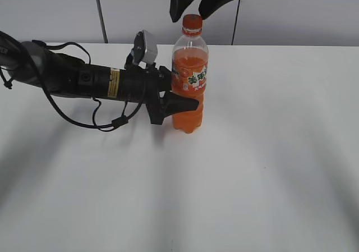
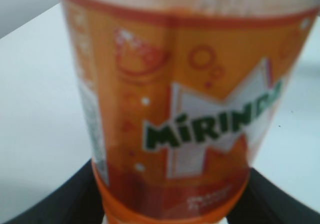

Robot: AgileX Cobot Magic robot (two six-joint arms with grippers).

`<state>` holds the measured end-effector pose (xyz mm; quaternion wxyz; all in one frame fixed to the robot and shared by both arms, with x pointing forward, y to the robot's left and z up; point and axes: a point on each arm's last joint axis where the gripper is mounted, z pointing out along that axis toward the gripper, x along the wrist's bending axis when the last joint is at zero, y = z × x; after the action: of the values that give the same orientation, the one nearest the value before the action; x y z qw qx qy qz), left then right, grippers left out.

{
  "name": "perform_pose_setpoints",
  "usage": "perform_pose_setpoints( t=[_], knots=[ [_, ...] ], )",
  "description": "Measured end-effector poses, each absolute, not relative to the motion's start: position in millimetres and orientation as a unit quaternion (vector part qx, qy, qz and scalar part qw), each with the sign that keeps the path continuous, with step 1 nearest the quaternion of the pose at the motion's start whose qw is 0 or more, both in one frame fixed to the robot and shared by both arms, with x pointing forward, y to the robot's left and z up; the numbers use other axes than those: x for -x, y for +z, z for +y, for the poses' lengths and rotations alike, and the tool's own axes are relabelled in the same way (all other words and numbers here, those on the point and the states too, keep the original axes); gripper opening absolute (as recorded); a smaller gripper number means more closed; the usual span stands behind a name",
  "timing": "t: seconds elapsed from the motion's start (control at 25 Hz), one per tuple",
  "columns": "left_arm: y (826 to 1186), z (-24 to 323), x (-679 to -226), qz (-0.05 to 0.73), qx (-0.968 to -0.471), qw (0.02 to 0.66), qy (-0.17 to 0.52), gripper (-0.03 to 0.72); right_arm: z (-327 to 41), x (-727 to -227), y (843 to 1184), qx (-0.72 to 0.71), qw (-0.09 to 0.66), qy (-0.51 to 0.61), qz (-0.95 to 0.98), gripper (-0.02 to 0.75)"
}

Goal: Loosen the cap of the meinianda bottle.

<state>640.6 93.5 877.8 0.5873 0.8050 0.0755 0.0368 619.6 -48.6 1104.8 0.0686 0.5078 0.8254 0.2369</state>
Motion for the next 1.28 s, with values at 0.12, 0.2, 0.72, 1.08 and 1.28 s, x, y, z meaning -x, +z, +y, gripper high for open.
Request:
perform_pose_setpoints(
  t=[0.12,0.2,0.72,1.08,1.28],
  knots=[
    [877.8,93.5,-640.6,0.075,-0.805,0.587,0.037,0.405,-49.3,-620.1,1104.8,-0.507,0.073,0.235,0.826,0.435],
    [877.8,93.5,-640.6,0.076,-0.805,0.587,0.037,0.405,-49.5,-620.2,1105.0,-0.507,0.074,0.235,0.826,0.435],
    [877.7,93.5,-640.7,0.076,-0.805,0.587,0.037,0.405,-48.8,-618.9,1097.2,-0.51,0.062,0.226,0.827,0.405],
    [877.7,93.5,-640.7,0.076,-0.805,0.587,0.037,0.405,-49.2,-618.8,1094.7,-0.498,0.068,0.22,0.836,0.277],
    [877.7,93.5,-640.7,0.076,-0.805,0.587,0.037,0.405,-49.4,-618.1,1094.5,-0.456,0.078,0.218,0.859,0.277]
  ],
)
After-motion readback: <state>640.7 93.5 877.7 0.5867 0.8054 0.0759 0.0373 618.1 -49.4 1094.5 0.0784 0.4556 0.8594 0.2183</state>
